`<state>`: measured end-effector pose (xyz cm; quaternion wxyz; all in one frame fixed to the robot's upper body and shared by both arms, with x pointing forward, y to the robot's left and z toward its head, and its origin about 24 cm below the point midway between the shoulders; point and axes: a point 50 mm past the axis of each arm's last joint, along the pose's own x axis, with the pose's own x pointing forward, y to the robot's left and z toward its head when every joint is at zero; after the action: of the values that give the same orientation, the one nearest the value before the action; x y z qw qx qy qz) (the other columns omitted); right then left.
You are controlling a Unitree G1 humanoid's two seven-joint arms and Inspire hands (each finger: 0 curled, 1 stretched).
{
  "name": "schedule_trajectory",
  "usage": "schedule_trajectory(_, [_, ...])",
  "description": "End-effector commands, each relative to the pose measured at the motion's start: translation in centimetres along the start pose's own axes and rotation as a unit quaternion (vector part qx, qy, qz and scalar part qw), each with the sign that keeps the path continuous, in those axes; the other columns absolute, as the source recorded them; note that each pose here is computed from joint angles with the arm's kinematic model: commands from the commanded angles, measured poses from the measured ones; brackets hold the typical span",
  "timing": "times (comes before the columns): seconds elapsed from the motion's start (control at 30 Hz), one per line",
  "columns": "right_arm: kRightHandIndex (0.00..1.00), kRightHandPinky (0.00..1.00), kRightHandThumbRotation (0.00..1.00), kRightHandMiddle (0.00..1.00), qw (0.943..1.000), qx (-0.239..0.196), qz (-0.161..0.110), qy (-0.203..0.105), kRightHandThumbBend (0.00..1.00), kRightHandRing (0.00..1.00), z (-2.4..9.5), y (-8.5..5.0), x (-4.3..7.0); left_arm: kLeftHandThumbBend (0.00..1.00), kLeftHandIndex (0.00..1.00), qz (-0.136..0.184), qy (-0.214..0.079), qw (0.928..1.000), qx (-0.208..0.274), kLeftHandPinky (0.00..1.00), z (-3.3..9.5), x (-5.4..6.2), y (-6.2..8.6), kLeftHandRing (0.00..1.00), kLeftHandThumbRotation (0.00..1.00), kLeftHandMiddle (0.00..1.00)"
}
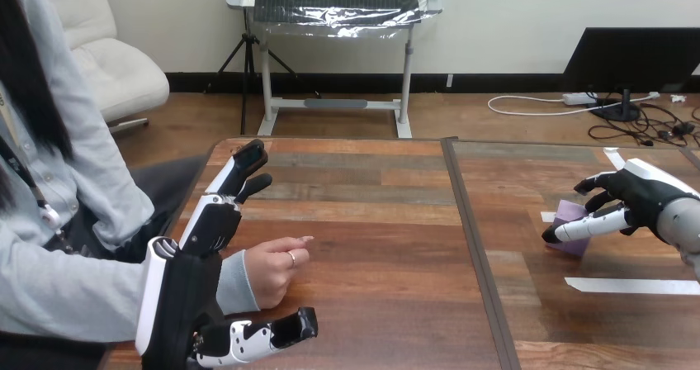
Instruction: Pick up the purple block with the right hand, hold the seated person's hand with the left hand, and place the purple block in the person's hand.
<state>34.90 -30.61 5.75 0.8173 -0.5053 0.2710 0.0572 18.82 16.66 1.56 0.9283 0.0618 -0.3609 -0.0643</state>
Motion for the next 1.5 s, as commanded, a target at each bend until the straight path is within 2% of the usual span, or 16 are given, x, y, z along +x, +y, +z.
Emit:
schedule_trajectory(0.0, [0.88, 0.72, 0.38, 0.82, 0.9999, -0.009, 0.0, -0.008, 0.83, 0.78, 0.9, -0.3, 0.1, 1.0, 0.88, -0.007, -0.038, 0.9992, 0.009, 0.83, 0.6, 1.1, 0.4, 0.9, 0.54, 0.92])
schedule_trajectory(0.5, [0.88, 0.71, 0.41, 0.81, 0.9998, -0.016, 0.014, -0.003, 0.87, 0.77, 0.6, 1.0, 0.3, 1.0, 0.87, -0.008, -0.052, 0.9985, 0.013, 0.84, 0.8, 1.0, 0.6, 0.9, 0.57, 0.92])
schedule_trajectory(0.73, [0.87, 0.79, 0.38, 0.84, 0.9996, -0.022, 0.016, -0.005, 0.85, 0.82, 0.7, 1.3, 0.3, 1.0, 0.87, -0.01, -0.049, 0.9987, 0.008, 0.84, 0.8, 1.0, 0.6, 0.9, 0.55, 0.92])
schedule_trajectory(1.37, [0.86, 0.78, 0.36, 0.85, 0.9996, -0.018, 0.019, -0.009, 0.83, 0.83, 0.9, 1.8, 0.4, 1.0, 0.88, -0.016, -0.049, 0.9987, 0.006, 0.85, 0.9, 1.0, 0.7, 0.92, 0.52, 0.93])
schedule_trajectory(1.47, [0.85, 0.76, 0.36, 0.84, 0.9996, -0.015, 0.018, -0.012, 0.84, 0.81, 1.0, 1.8, 0.4, 1.0, 0.87, -0.014, -0.051, 0.9986, 0.007, 0.85, 0.9, 1.1, 0.6, 0.91, 0.52, 0.93])
